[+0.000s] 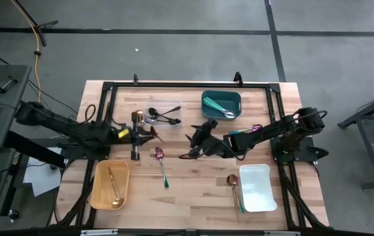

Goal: Sort silverware by color (type)
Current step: Put the gold spoon into the yellow bin, then adjust the yellow bin

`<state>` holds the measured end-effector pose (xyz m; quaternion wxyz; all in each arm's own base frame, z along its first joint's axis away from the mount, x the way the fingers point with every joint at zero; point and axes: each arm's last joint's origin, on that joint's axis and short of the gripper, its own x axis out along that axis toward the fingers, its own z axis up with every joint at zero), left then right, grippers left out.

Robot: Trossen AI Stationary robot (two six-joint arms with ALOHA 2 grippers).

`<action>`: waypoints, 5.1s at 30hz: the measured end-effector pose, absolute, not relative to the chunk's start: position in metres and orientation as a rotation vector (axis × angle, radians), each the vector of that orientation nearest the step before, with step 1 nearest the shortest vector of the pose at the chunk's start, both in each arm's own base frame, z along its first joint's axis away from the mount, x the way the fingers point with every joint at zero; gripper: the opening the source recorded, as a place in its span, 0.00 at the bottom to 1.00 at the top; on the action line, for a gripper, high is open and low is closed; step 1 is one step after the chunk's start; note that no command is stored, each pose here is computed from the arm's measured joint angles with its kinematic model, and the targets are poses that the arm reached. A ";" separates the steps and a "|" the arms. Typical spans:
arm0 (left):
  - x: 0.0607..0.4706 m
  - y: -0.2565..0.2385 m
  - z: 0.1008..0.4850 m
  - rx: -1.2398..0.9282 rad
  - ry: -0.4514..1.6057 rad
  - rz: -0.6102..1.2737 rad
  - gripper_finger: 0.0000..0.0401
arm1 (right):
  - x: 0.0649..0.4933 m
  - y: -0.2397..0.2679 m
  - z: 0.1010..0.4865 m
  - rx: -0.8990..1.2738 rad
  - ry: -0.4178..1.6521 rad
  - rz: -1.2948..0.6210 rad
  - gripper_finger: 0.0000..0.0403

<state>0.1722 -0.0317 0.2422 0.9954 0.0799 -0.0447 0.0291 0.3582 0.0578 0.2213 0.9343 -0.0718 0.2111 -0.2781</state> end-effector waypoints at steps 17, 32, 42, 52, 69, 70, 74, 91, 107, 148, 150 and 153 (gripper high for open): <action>0.178 -0.022 0.226 0.119 -0.030 -0.081 0.01 | 0.365 0.058 0.229 -0.153 0.205 -0.291 0.53; 0.176 -0.055 0.244 0.278 0.081 -0.290 0.01 | 0.363 0.054 0.222 -0.150 0.242 -0.301 0.53; 0.145 -0.135 0.294 0.536 0.271 -0.603 0.01 | 0.363 0.054 0.222 -0.135 0.246 -0.303 0.53; 0.102 -0.177 0.267 0.589 0.850 -0.853 0.01 | 0.363 0.054 0.220 -0.106 0.258 -0.306 0.53; 0.100 -0.190 0.237 0.691 1.096 -0.860 0.01 | 0.363 0.053 0.220 -0.105 0.258 -0.307 0.53; 0.100 -0.190 0.235 0.691 1.117 -0.855 0.01 | 0.363 0.054 0.220 -0.105 0.258 -0.306 0.53; 0.105 -0.191 0.230 0.686 1.144 -0.842 0.01 | 0.363 0.054 0.220 -0.106 0.258 -0.306 0.53; 0.111 -0.197 0.216 0.628 1.252 -0.765 0.10 | 0.363 0.053 0.219 -0.099 0.268 -0.308 0.53; 0.124 -0.190 0.216 0.542 1.270 -0.649 0.07 | 0.363 0.053 0.219 -0.095 0.269 -0.309 0.53; 0.165 -0.158 0.176 0.586 1.083 -0.687 0.00 | 0.362 0.053 0.217 -0.108 0.286 -0.307 0.53; 0.167 -0.155 0.176 0.583 1.091 -0.669 0.00 | 0.362 0.053 0.217 -0.107 0.286 -0.307 0.53; 0.168 -0.152 0.180 0.587 1.128 -0.649 0.00 | 0.362 0.053 0.217 -0.101 0.286 -0.308 0.53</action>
